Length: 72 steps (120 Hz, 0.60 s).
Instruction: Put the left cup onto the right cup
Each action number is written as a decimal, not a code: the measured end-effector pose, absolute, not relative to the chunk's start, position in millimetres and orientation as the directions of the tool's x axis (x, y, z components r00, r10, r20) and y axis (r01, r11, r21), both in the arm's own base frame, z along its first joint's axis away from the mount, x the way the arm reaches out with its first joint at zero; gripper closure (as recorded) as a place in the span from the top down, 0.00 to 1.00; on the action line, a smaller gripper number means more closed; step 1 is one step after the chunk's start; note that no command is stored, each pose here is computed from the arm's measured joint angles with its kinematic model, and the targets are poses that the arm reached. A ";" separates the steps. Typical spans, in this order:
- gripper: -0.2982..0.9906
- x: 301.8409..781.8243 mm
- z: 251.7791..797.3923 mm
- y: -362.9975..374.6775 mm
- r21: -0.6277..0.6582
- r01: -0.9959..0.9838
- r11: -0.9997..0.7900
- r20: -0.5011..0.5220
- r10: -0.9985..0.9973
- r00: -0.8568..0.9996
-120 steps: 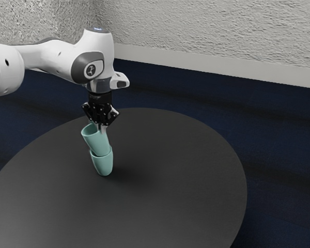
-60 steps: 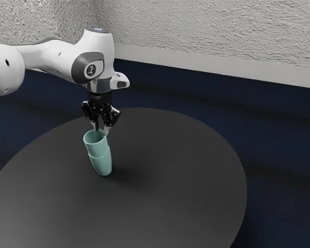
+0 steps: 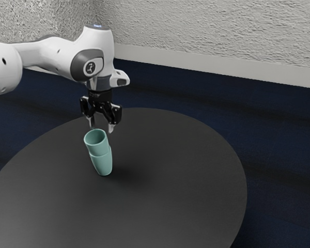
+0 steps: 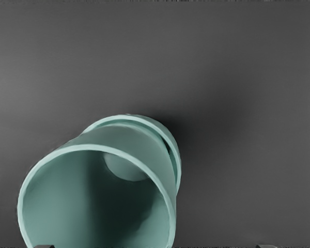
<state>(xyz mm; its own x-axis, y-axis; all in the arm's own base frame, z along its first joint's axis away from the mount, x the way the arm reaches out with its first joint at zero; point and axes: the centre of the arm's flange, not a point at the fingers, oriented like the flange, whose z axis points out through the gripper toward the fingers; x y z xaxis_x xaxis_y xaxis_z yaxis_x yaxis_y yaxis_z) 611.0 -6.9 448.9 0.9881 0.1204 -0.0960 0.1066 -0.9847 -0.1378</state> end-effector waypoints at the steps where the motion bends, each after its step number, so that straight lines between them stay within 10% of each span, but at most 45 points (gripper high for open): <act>1: 0.64 610.9 449.5 -7.0 -0.138 0.107 -0.985 -0.096 0.120 0.988; 72: 0.76 593.4 495.4 -10.2 -0.120 0.104 -0.987 -0.066 0.113 0.991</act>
<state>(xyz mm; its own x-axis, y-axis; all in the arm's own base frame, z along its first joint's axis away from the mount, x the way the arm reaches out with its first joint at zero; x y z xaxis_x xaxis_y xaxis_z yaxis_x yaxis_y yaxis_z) 593.4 -10.2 495.4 0.9914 0.1127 -0.0662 0.1042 -0.9872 -0.1205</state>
